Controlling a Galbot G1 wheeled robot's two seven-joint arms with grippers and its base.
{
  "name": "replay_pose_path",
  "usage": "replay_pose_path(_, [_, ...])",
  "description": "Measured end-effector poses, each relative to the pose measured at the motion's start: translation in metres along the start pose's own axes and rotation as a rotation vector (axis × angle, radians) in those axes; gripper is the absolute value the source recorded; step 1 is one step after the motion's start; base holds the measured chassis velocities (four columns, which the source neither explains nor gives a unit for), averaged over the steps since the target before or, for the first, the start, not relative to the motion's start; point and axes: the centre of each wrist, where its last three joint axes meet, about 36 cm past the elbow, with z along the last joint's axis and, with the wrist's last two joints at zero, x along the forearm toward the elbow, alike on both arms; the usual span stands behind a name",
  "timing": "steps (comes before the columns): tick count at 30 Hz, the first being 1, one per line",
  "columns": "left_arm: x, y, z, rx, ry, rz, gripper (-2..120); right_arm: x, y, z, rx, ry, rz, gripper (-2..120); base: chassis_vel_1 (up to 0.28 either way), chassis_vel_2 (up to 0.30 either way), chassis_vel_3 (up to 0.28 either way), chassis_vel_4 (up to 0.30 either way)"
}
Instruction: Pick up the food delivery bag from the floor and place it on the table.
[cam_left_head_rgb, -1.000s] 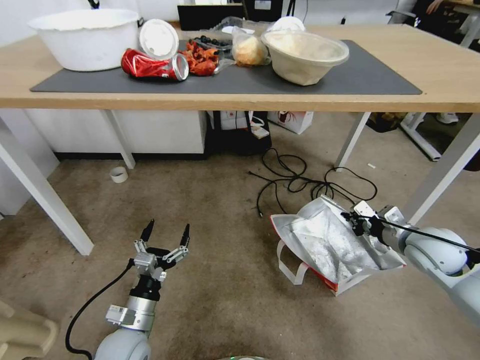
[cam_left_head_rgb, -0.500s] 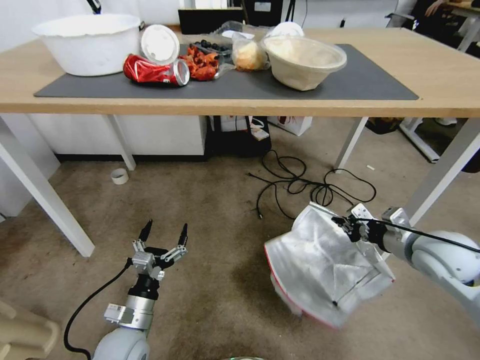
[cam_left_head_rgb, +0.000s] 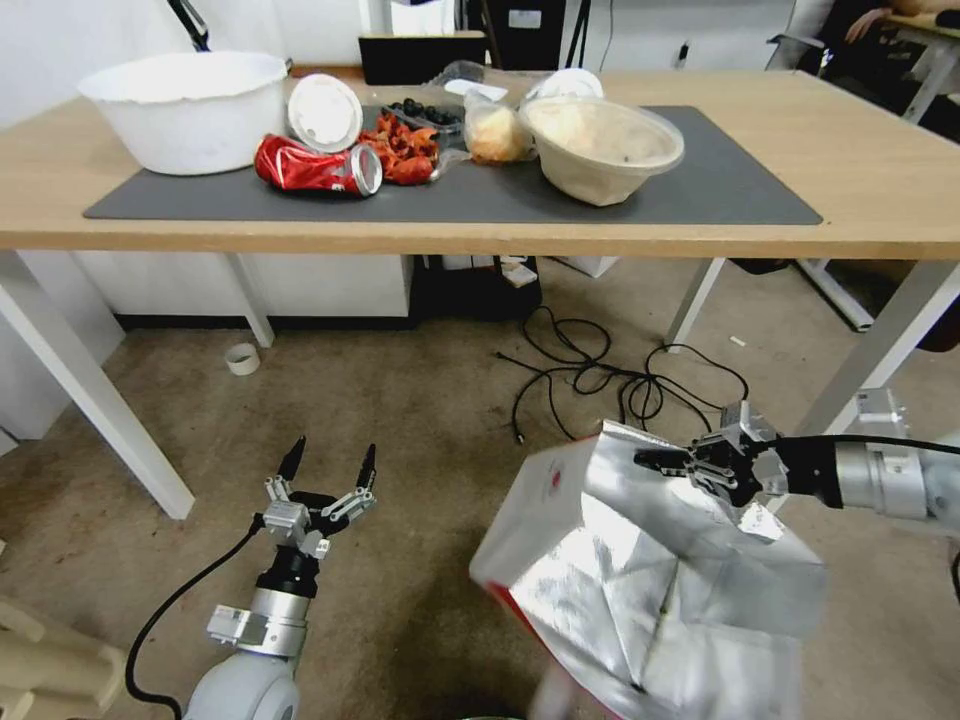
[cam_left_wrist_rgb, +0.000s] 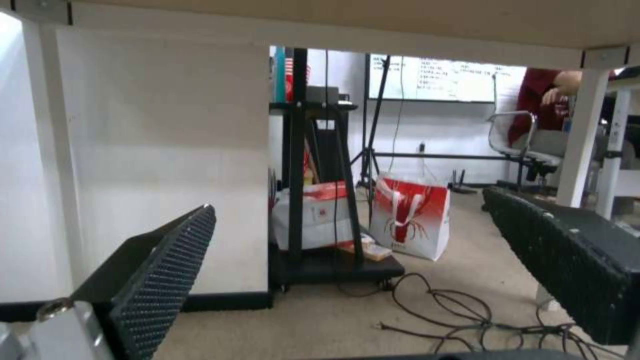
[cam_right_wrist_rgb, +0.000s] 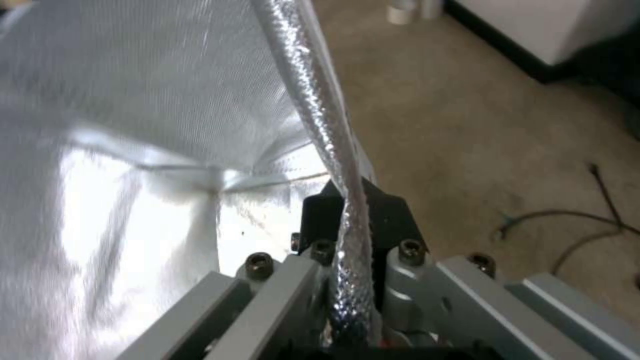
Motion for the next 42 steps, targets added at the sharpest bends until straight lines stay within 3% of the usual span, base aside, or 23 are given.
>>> replay_pose_path(13, [0.0,-0.003,-0.004,0.003,-0.011,-0.001,100,0.01,0.002,-0.031,0.043,0.027,-0.094,0,0.0,0.0,0.0,0.0])
replay_pose_path(42, [-0.001,0.0,-0.007,-0.008,-0.02,0.005,100,0.011,0.003,-0.04,0.044,0.03,-0.124,0,0.0,0.0,0.0,0.0])
